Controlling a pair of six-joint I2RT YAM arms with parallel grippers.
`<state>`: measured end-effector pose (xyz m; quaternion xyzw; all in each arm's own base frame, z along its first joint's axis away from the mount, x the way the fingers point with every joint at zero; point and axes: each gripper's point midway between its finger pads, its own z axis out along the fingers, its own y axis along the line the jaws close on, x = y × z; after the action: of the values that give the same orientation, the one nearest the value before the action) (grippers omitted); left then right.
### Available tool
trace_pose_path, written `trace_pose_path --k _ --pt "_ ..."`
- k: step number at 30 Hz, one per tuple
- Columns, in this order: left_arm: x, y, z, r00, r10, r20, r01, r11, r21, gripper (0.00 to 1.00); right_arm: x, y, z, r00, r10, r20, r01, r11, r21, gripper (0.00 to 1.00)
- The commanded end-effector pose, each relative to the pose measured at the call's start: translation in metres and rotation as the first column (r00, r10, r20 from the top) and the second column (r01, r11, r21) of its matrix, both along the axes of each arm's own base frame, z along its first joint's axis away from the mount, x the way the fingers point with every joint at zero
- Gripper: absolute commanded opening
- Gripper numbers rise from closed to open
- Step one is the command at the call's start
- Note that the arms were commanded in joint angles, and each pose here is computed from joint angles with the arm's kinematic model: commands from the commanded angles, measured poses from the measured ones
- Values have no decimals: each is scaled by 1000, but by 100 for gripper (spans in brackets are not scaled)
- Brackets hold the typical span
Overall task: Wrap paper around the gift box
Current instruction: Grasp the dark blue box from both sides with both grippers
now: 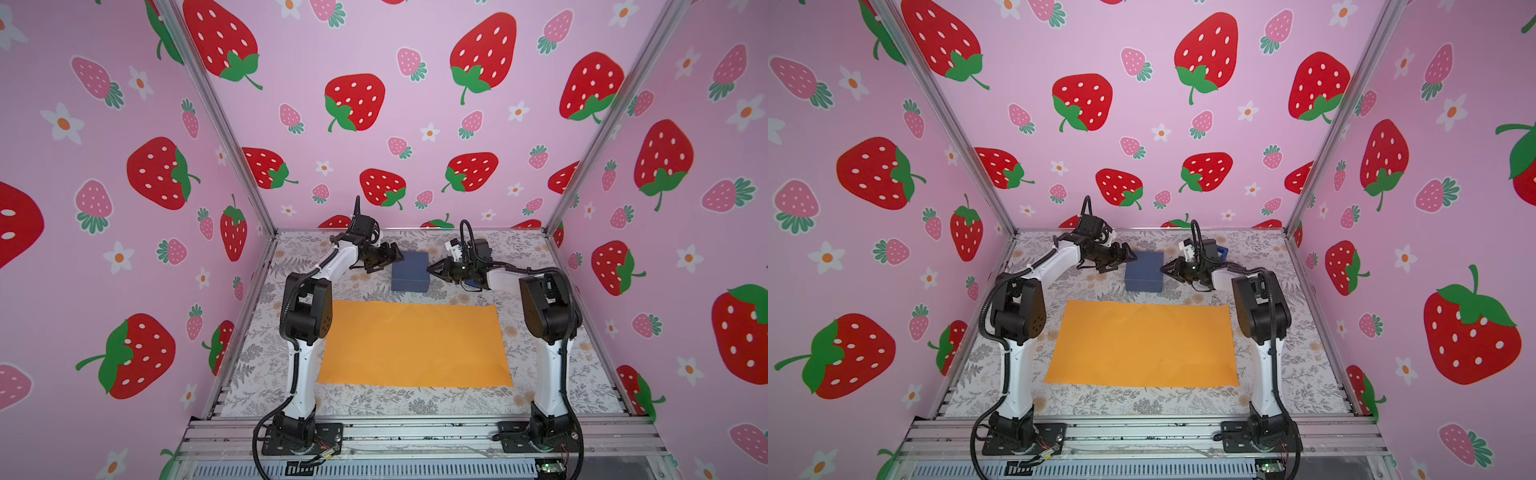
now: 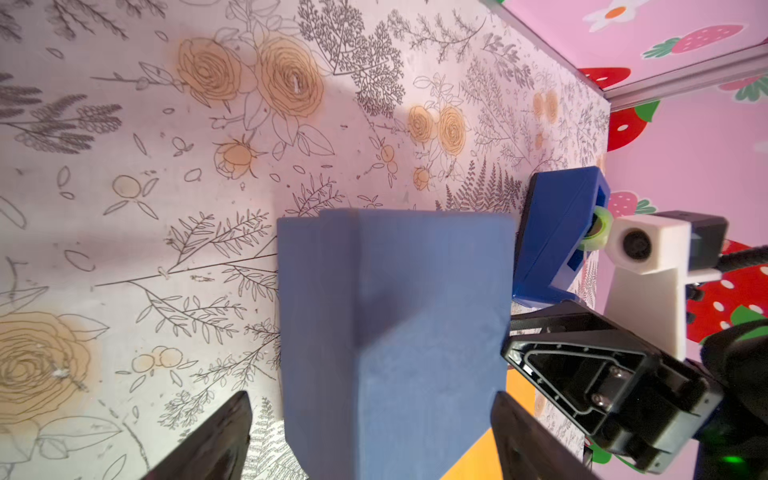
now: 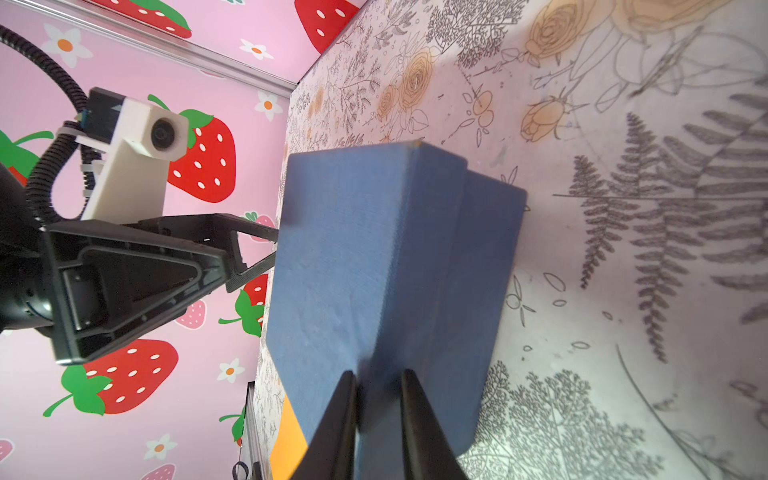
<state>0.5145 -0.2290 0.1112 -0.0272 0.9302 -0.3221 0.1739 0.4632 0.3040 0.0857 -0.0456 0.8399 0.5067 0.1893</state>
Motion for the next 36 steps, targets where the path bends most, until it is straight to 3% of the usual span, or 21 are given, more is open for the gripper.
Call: trace_pose_path --k 1,5,15,21,36 --pt "0 -6 7 1000 -7 1 7 999 -49 93 -7 -15 -27 996 -46 -73 40 996 -77 20" --pt "0 -8 -3 1000 -3 -26 1 996 -84 99 -6 -20 -31 995 -56 -82 48 994 -96 20" --pt "-5 -11 -25 996 5 -89 -21 984 -177 99 -5 -23 -35 994 -60 -96 50 993 -104 19" --pt "-2 -15 -41 990 13 -139 -57 948 -313 99 -4 -24 -36 993 -61 -99 50 993 -108 19" --pt "4 -38 -35 991 -10 -130 -55 873 -485 100 -5 -25 -41 992 -59 -113 45 992 -119 16"
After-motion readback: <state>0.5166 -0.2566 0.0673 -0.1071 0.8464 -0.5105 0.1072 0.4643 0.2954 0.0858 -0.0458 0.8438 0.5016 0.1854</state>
